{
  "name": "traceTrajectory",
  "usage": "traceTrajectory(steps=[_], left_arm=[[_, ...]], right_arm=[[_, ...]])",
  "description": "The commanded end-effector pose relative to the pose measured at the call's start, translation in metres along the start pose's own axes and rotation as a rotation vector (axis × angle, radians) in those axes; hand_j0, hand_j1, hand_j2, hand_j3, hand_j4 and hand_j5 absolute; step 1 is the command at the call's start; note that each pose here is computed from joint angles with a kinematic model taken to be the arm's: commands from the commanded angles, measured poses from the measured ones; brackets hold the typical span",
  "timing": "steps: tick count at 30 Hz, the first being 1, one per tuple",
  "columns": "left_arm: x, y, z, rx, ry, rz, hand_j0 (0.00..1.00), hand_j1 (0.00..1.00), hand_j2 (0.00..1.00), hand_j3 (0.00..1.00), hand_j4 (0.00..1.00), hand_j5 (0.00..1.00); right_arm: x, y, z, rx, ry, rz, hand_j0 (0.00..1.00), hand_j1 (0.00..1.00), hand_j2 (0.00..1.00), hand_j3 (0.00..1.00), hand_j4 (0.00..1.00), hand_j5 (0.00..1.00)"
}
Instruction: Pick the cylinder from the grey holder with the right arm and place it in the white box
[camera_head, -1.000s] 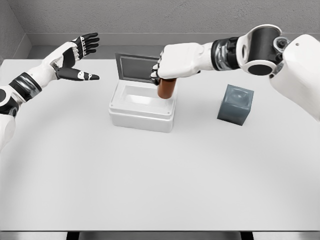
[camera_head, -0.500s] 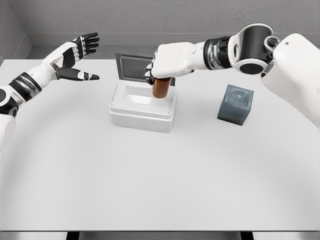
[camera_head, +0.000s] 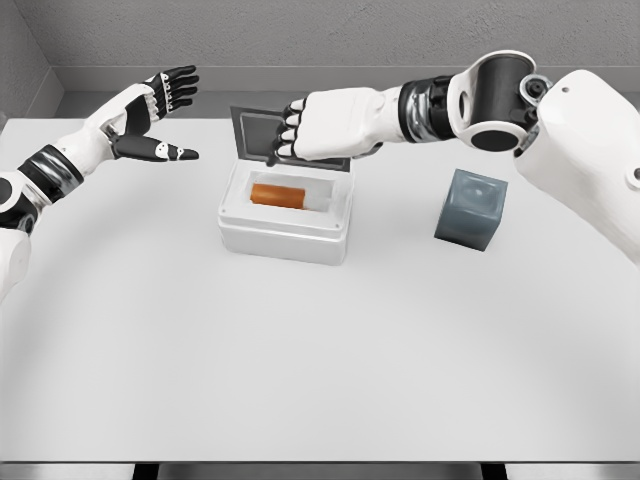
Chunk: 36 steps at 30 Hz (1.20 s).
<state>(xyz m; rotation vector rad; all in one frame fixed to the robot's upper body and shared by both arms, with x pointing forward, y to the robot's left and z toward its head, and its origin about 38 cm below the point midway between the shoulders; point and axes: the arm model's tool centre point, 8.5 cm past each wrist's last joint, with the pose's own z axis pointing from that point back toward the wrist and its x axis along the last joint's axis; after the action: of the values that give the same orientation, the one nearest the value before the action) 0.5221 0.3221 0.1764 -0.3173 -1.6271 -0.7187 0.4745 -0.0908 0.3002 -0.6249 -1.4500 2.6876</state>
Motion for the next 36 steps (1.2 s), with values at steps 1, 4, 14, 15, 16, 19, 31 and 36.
traceTrajectory(steps=[1,4,14,15,16,19,31,36], left_arm=[[0.000,0.000,0.000,0.001,-0.002,0.005,1.00,1.00,1.00,1.00,1.00,1.00],[0.000,-0.005,-0.004,-0.008,-0.005,0.012,1.00,1.00,1.00,1.00,1.00,1.00],[-0.003,-0.022,-0.019,-0.033,-0.012,0.049,1.00,1.00,1.00,1.00,1.00,1.00],[-0.003,-0.024,-0.020,-0.038,-0.010,0.049,1.00,1.00,1.00,1.00,1.00,1.00],[-0.002,-0.025,-0.021,-0.039,-0.013,0.050,1.00,1.00,1.00,1.00,1.00,1.00],[0.001,-0.027,-0.026,-0.046,-0.023,0.052,1.00,1.00,1.00,1.00,1.00,1.00],[0.003,-0.038,-0.035,-0.065,-0.041,0.057,1.00,1.00,1.00,1.00,1.00,1.00],[0.009,-0.041,-0.035,-0.077,-0.062,0.048,1.00,1.00,1.00,1.00,1.00,1.00]], right_arm=[[-0.001,-0.001,0.002,-0.005,0.004,-0.003,1.00,1.00,1.00,1.00,1.00,1.00],[-0.003,-0.004,0.023,-0.021,0.024,0.020,1.00,1.00,1.00,1.00,1.00,1.00],[-0.018,0.056,0.301,-0.470,0.340,-0.425,1.00,1.00,1.00,1.00,1.00,1.00],[-0.007,0.079,0.316,-0.526,0.371,-0.502,1.00,1.00,1.00,1.00,1.00,1.00],[0.005,0.100,0.323,-0.569,0.373,-0.588,1.00,1.00,1.00,1.00,1.00,1.00],[0.030,0.141,0.314,-0.668,0.344,-0.764,1.00,1.00,1.00,1.00,1.00,1.00],[0.068,0.189,0.276,-0.715,0.317,-0.937,1.00,1.00,1.00,1.00,1.00,1.00],[0.069,0.190,0.273,-0.724,0.313,-0.943,1.00,1.00,1.00,1.00,1.00,1.00]])
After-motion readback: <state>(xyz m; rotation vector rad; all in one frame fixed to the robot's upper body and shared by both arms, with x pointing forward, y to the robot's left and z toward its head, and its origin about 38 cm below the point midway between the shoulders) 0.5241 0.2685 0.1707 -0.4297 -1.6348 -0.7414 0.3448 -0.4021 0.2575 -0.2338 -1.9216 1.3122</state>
